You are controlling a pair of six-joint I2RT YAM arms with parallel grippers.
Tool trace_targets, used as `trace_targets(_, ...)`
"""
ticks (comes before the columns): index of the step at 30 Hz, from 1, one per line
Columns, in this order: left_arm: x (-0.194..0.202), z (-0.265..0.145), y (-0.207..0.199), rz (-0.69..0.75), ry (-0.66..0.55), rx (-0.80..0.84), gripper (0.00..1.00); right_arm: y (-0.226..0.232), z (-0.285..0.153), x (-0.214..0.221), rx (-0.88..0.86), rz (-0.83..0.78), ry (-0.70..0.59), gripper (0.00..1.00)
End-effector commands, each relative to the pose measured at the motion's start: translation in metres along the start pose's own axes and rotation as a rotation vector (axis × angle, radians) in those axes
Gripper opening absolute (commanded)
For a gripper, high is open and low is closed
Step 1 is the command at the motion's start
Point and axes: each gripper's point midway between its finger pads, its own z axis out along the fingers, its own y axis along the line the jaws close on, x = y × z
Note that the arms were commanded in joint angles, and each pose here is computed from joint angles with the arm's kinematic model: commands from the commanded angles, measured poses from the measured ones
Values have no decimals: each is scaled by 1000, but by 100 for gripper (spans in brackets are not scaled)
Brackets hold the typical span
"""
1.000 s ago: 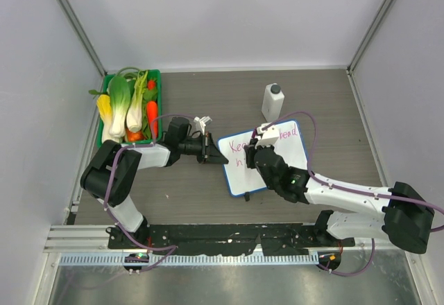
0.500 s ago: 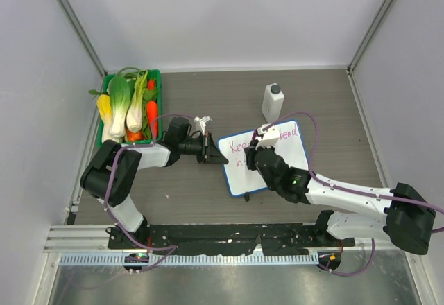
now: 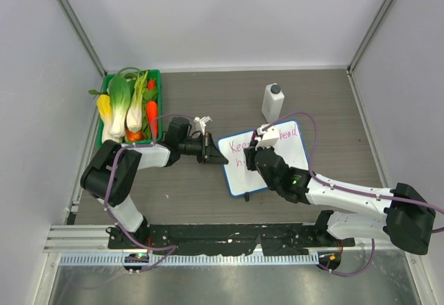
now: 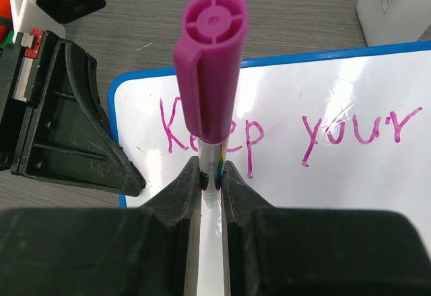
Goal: Write a sentence on the whiteboard
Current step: Write on the whiteboard with the whiteboard.
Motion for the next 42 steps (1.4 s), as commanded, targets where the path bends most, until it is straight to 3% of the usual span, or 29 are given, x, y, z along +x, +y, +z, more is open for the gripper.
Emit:
trace_targets(1,16,3,18,-123,42,-68,0,-2,-3,-5,2,-2,-3,2)
trace_targets(20,16,3,19,-123,39,-67,0,9,-15,-62,-28,63,-137,1)
trace_targets(42,16,3,18,-121,41,-64,0,-7,14,-26,85,35,-82,2)
